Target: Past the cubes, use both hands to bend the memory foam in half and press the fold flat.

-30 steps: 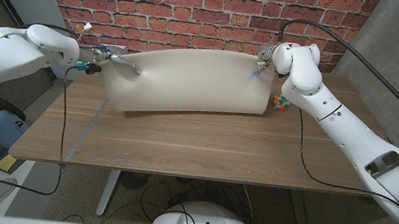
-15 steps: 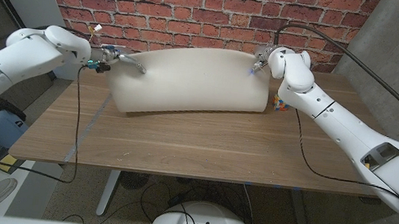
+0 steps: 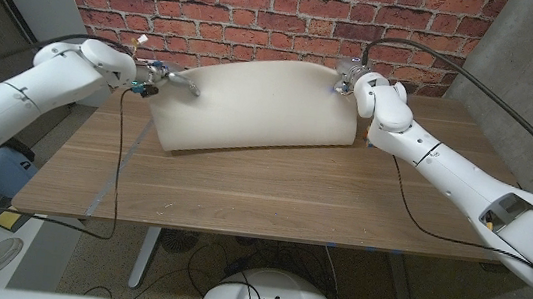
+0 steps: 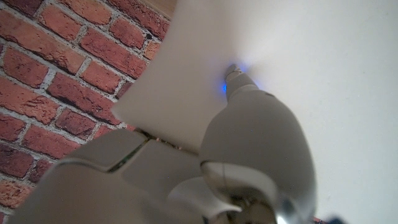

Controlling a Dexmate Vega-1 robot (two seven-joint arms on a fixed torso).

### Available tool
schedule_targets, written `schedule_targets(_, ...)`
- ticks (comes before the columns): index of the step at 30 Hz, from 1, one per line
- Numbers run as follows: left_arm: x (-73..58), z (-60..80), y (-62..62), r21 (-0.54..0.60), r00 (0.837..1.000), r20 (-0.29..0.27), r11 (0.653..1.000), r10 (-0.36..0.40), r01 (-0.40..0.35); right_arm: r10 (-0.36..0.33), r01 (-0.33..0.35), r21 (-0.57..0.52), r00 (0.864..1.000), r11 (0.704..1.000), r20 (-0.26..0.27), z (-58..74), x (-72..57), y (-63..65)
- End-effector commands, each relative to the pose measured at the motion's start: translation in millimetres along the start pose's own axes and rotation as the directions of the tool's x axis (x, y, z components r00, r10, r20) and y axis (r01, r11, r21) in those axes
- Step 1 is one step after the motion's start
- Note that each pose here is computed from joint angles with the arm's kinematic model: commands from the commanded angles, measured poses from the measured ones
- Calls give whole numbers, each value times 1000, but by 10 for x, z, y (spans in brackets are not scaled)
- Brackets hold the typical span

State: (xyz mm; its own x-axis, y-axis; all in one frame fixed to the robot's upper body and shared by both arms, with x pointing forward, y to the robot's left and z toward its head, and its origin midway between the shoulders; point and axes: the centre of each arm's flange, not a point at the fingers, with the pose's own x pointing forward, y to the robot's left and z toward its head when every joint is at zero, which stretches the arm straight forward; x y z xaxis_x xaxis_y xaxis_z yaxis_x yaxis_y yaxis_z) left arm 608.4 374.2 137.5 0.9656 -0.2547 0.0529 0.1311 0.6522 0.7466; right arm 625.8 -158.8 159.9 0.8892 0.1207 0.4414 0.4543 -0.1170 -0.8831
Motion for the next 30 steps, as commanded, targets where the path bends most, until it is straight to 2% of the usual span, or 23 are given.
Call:
schedule_targets(1,156,40,-58,57,996,-34,995,81,-79,-117,117,14,993,993,17,71,-25,76)
schedule_targets(10,303,38,-59,88,990,-58,989,126,-121,-106,106,49,994,993,11,61,-48,99)
schedule_targets(15,374,54,-56,101,988,-58,986,142,-136,-145,145,88,989,985,-7,45,-93,117)
schedule_targets(19,422,53,-51,108,987,-57,984,151,-144,-200,204,135,979,970,-39,13,-143,132)
schedule_targets(25,480,63,-35,114,982,-67,979,176,-168,-299,318,238,948,918,-112,-60,-222,157)
schedule_targets(28,498,69,-15,119,979,-66,976,190,-182,-368,394,275,919,877,-143,-71,-269,173)
schedule_targets(29,512,71,-3,120,977,-68,974,203,-194,-408,439,287,898,851,-164,-73,-293,189)
schedule_targets(30,520,71,0,124,975,-72,972,209,-199,-427,459,299,888,837,-171,-76,-304,197)
